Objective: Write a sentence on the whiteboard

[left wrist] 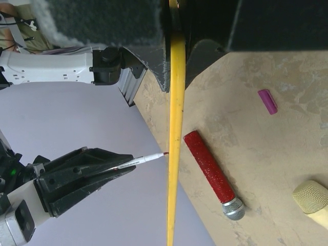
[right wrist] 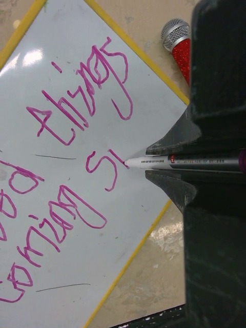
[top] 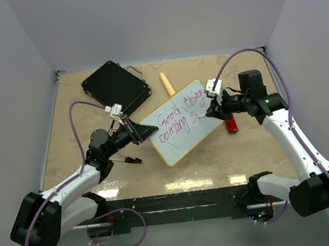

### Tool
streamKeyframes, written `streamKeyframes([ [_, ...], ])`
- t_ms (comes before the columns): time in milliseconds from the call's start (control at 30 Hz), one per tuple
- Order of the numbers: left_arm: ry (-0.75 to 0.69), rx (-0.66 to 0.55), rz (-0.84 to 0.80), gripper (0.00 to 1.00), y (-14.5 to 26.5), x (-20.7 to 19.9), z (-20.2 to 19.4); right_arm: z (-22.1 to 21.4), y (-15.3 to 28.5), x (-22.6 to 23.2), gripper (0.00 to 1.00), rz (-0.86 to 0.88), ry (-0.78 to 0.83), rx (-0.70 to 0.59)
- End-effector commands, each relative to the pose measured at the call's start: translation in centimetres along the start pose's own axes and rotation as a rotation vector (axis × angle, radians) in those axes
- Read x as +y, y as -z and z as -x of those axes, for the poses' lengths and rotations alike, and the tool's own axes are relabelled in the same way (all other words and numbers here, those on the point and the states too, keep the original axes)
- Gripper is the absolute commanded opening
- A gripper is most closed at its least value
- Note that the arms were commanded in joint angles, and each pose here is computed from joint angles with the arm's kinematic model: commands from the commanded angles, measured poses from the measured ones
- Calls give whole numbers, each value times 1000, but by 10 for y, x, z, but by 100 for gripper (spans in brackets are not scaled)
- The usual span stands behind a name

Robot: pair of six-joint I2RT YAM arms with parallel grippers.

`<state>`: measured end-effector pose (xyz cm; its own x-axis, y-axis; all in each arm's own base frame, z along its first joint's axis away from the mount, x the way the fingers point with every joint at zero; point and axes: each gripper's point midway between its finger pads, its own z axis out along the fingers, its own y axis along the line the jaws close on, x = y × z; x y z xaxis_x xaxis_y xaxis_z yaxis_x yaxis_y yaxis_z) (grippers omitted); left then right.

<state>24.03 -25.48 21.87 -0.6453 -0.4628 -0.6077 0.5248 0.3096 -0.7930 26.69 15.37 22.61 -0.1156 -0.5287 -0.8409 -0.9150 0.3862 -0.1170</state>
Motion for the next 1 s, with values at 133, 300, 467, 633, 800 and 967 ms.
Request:
streamKeyframes([
  [133,-101,-95,-188,0,1,-53,32,40,5,-35,0,-117,32,-84],
  [300,-106,-93,-190,0,1,-53,31,27,2,-31,0,-108,12,-58],
  [467,-105,-93,-187,0,2,-52,32,5,2,-12,0,-44,5,8],
  [633,-105,-93,-188,0,1,-51,32,-6,5,-5,0,-25,18,51],
  [800,-105,-95,-191,0,2,-52,32,0,3,-8,0,-18,23,40],
  [967,-103,-92,-192,0,2,-52,31,22,3,-24,0,-65,29,-26],
])
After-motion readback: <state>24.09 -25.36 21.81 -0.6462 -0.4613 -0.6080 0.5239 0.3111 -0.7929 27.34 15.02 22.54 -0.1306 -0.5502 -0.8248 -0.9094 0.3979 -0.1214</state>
